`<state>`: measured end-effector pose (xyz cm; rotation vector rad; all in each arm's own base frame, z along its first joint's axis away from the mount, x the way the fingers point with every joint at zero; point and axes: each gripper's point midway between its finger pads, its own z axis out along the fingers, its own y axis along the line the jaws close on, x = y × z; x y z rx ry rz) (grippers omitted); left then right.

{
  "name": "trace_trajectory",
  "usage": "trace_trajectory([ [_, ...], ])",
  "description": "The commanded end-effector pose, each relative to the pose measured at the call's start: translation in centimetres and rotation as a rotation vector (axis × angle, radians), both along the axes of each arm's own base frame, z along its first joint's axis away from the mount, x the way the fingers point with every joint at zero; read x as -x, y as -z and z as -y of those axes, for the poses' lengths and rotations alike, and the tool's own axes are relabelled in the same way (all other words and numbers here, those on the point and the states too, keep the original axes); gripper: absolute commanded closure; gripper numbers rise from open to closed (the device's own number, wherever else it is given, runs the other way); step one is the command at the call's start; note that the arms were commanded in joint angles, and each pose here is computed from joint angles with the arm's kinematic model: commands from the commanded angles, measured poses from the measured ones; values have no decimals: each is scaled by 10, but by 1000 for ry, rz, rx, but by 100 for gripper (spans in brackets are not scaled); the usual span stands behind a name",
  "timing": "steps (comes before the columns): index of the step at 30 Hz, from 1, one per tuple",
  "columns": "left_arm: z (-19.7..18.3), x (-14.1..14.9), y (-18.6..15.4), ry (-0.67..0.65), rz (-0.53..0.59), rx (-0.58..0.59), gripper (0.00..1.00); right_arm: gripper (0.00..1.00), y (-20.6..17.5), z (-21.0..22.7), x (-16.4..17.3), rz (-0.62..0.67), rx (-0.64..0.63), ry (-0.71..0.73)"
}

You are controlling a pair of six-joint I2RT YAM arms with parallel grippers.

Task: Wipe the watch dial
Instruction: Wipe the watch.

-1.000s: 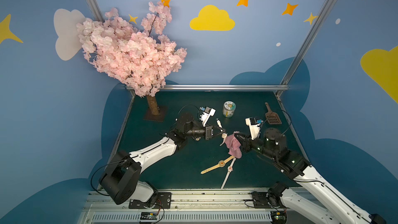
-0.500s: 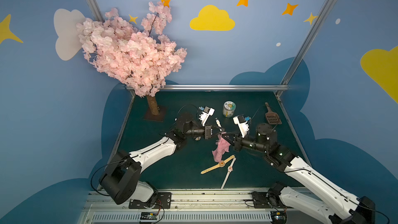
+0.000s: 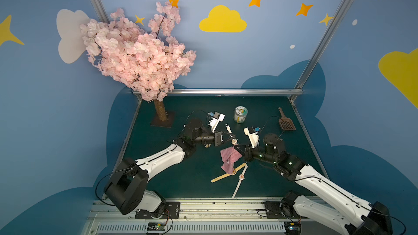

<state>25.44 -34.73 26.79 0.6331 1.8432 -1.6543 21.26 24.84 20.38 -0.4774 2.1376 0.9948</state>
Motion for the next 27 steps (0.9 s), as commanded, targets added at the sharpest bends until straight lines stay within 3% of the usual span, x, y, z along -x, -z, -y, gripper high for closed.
trace_trajectory([
  [1, -1, 9, -17, 35, 45, 37, 97, 100, -3, 21, -8, 26, 33, 106],
  [8, -5, 8, -13, 23, 38, 35, 97, 100, -46, 37, 6, 147, -53, 86],
  [17, -3, 7, -7, 31, 17, 29, 97, 100, -116, 0, 31, 281, -312, -162],
  [22, -5, 7, -10, 28, 22, 35, 97, 100, -109, -22, 21, 228, -297, -210],
  [27, -7, 8, -13, 20, 30, 36, 97, 100, -68, -20, -8, 122, -174, -67],
])
